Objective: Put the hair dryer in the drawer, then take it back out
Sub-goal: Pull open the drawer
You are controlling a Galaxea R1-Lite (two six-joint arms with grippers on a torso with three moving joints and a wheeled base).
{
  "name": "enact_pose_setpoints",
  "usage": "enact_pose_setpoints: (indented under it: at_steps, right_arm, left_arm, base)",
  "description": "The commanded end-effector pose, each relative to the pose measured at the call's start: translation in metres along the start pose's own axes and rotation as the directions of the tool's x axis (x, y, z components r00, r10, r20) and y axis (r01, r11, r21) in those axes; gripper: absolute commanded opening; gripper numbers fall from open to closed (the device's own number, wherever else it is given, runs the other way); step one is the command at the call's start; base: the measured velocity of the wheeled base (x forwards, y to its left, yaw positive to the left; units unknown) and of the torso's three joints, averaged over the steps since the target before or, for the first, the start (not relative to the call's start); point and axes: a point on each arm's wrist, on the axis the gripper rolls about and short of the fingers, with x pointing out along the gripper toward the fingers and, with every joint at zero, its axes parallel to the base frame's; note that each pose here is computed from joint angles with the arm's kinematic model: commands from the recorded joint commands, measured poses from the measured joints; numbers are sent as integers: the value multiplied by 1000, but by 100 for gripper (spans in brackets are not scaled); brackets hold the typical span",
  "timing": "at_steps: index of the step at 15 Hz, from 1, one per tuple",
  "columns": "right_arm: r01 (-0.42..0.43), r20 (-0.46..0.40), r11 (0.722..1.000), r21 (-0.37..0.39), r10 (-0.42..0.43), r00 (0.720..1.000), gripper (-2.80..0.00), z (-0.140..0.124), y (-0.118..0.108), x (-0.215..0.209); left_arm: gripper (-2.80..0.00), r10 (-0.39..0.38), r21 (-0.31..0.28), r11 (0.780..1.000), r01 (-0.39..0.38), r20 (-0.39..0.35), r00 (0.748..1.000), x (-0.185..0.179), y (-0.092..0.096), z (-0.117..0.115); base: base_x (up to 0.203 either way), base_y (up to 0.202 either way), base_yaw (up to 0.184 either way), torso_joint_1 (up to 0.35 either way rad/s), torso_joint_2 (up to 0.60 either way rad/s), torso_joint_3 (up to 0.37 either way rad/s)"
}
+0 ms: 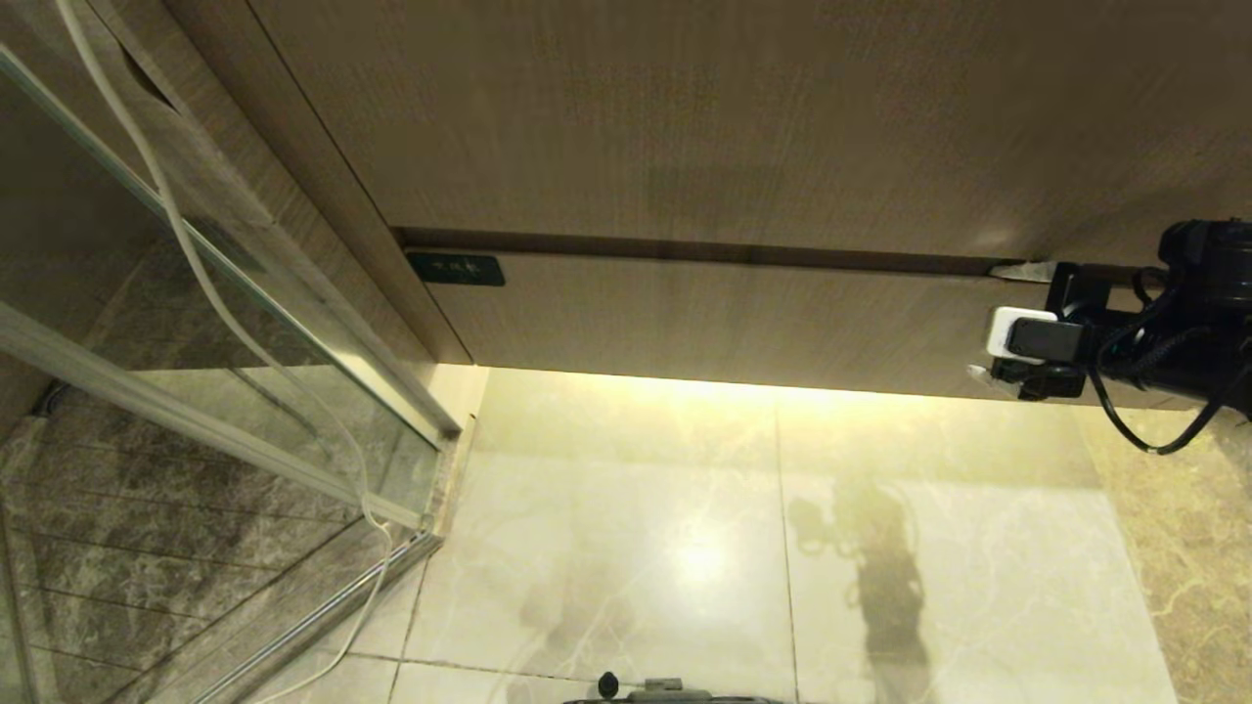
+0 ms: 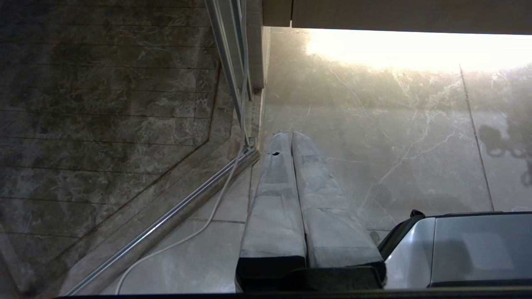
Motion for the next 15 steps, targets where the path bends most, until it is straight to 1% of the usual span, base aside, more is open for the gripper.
enact_pose_setpoints:
  at_steps: [1, 3, 4, 5, 8, 10, 15]
  right_arm:
    - [-66, -31, 998, 15, 66, 997, 0, -4, 11, 6]
    - [-169, -53, 984, 48, 171, 984, 0, -4, 18, -3]
    - [-205, -66, 977, 64, 210, 976, 0, -5, 19, -10]
    - [-220, -71, 973, 70, 225, 972, 0, -5, 19, -14]
    - [-253, -84, 964, 86, 260, 962, 0, -5, 20, -20]
    - [-251, -115, 964, 89, 260, 959, 0, -5, 21, -21]
    - [-250, -131, 960, 124, 266, 955, 0, -9, 21, -28]
  left_arm:
    - [-280, 0, 0, 1000, 0, 2, 1000, 0, 0, 0]
    - [-280, 0, 0, 1000, 0, 2, 1000, 0, 0, 0]
    - [-280, 0, 0, 1000, 0, 0, 1000, 0, 0, 0]
    - [-280, 0, 0, 1000, 0, 2, 1000, 0, 0, 0]
    - [-280, 0, 0, 1000, 0, 1, 1000, 0, 0, 0]
    - [-280, 0, 0, 1000, 0, 2, 1000, 0, 0, 0]
    - [-280, 0, 0, 1000, 0, 2, 1000, 0, 0, 0]
  base:
    - [0, 0, 0, 0, 0, 0]
    - [0, 0, 0, 0, 0, 0]
    - [0, 0, 0, 0, 0, 0]
    - [0, 0, 0, 0, 0, 0]
    - [0, 0, 0, 0, 0, 0]
    - [0, 0, 0, 0, 0, 0]
    - [0, 0, 0, 0, 0, 0]
